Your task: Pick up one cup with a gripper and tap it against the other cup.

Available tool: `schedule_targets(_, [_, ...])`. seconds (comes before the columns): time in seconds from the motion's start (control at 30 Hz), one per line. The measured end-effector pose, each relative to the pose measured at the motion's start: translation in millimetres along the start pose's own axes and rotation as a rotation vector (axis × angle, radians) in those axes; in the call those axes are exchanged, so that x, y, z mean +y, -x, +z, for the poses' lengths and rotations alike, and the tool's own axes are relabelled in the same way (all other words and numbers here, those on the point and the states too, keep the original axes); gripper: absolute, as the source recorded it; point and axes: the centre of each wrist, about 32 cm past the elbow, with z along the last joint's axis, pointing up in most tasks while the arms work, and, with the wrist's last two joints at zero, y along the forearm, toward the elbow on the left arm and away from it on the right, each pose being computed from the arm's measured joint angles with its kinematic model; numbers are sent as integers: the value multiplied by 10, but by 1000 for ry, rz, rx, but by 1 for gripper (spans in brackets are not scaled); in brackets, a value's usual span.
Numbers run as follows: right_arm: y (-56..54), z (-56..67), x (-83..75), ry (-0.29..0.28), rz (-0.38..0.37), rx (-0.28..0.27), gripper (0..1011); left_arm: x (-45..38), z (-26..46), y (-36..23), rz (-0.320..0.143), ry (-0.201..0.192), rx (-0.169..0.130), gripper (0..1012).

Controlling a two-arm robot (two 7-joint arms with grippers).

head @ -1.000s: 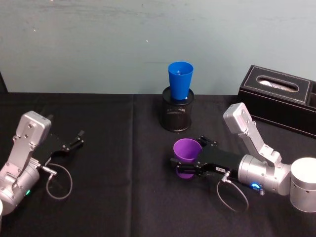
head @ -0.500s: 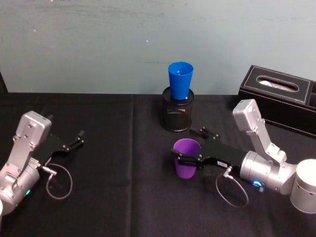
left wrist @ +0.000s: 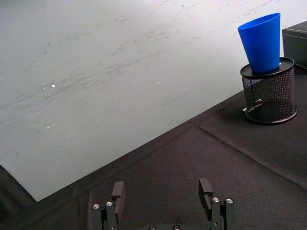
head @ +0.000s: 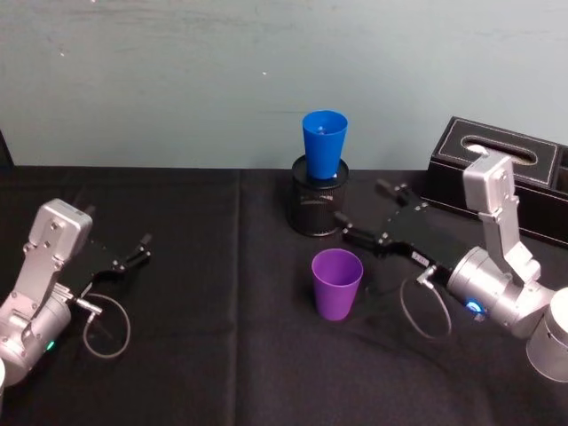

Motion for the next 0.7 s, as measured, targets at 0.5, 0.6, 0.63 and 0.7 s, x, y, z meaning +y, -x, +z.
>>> schedule_targets(0.5, [17,-2,-14,230,-371,-81,1003,0,0,0,0,0,0,1011])
schedule_targets(0.6, [20,-15,-6,260,-384,-87,1003,0,0,0,0,0,0,1011])
schedule_targets(0.63, [19,-17,-3,268,-385,-88,1003,0,0,0,0,0,0,1011])
schedule_targets(0.7, [19,-27,12,289,-383,-85,1003,0,0,0,0,0,0,1011])
